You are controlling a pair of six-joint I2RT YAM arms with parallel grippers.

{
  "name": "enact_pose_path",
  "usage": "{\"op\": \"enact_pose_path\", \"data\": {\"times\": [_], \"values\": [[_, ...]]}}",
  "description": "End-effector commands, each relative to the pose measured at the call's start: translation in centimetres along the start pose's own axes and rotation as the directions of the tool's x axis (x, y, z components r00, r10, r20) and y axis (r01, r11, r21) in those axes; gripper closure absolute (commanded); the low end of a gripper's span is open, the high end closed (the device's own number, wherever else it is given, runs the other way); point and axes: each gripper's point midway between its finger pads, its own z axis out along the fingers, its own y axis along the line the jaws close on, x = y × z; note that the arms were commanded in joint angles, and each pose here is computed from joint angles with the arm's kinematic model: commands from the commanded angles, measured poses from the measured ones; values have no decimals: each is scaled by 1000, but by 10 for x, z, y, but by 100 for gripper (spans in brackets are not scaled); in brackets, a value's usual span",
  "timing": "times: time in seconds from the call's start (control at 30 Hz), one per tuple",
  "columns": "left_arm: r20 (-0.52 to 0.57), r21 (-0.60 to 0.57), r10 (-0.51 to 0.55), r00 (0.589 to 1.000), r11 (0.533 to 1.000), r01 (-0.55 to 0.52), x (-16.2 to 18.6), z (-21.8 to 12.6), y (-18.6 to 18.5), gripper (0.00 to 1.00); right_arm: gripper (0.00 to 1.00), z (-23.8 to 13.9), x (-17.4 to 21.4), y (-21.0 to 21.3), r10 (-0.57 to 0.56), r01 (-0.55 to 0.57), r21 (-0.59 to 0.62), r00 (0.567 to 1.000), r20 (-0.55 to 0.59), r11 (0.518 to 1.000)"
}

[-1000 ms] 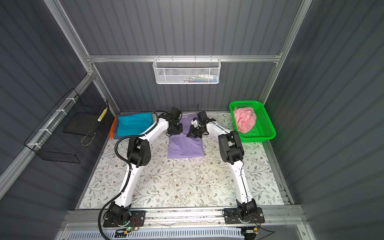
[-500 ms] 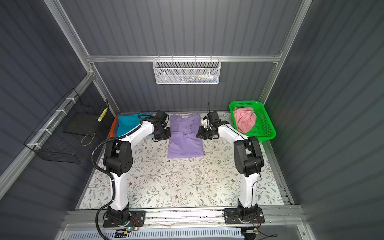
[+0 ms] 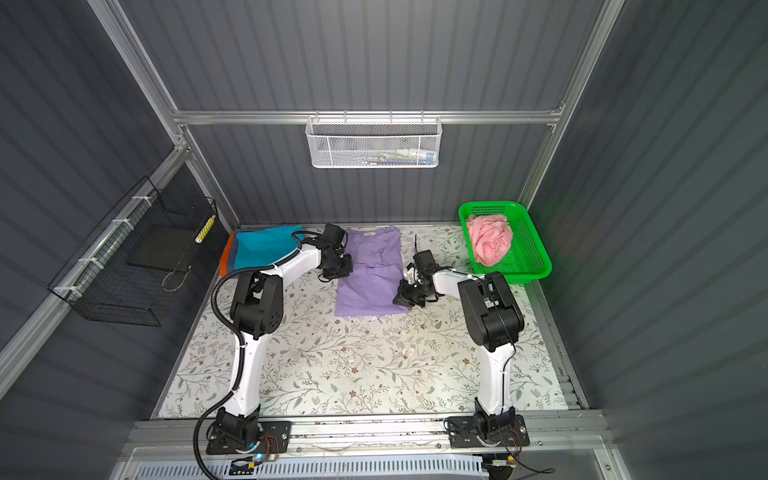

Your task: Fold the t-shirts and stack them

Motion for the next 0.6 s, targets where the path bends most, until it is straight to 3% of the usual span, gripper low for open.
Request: {"op": "enact_pose_path", "data": {"times": [0.0,0.17,0.3,0.57], "values": [[68,-48,17,998,999,-13,-34,-7,18,91,100,7,15,-29,34,-32,98,999,-20,995],[99,-29,22,995,999,-20,-53,-15,16,79,100,7,33,-46,42,-36,142,998,-40,989],[123,-9,24,992,1000,-23,-48,-47,12,70,100,-5,40,-39,14,-13,116,1000,-13,993],[103,-22,2,995,1000,0,39,-112,33,67,100,-50,41,-10,-63,57,94,996,69,994]]}}
